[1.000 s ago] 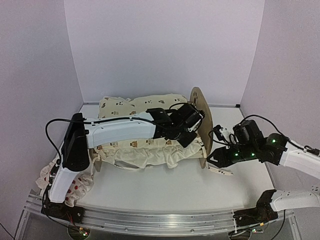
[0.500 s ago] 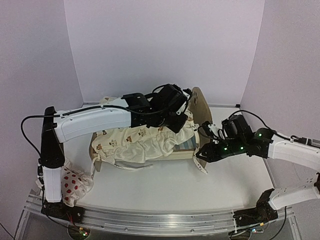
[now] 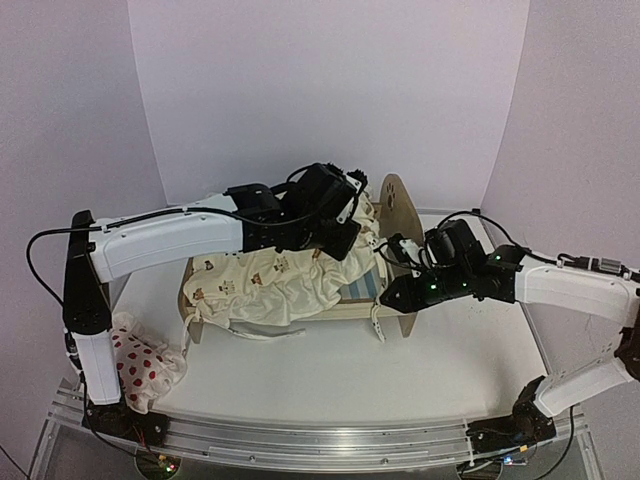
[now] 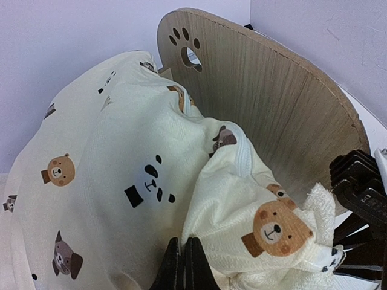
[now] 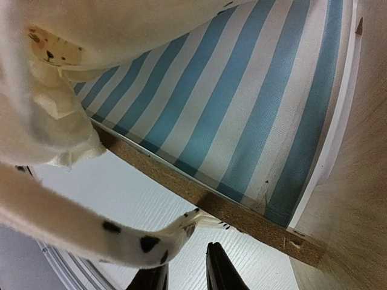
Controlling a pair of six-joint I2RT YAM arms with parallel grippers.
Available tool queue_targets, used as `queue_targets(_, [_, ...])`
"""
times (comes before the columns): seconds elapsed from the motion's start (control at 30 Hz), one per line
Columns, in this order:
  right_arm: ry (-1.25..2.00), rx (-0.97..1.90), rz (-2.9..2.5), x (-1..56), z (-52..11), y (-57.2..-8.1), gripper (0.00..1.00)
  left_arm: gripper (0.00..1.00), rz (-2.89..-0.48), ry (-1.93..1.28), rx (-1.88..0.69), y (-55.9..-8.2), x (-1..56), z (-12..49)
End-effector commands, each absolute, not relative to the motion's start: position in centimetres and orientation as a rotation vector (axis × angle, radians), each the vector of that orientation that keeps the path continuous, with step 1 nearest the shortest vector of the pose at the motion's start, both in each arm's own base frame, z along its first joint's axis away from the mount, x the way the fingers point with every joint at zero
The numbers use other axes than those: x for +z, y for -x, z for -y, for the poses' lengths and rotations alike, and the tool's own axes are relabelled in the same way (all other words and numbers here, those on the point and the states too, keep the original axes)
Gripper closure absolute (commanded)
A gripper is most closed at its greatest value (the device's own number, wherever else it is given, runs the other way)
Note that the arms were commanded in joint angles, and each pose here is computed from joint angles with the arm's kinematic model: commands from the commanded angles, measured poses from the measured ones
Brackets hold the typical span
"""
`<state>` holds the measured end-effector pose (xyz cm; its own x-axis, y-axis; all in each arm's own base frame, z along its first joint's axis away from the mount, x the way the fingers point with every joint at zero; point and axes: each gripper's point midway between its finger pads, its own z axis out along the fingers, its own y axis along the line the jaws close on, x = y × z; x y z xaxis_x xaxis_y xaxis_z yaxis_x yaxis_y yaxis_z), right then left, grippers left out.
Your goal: Set up the pet bed
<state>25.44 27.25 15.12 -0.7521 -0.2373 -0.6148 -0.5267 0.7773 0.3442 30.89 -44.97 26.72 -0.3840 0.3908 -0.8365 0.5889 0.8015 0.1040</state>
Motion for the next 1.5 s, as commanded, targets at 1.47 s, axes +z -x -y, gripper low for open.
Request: queue_targets(1.47, [0.607, 0.765, -2.264, 15.8, -31.1, -28.8, 1.0, 1.0, -1.966, -0.611, -0.299, -31.4, 30.8, 42.8])
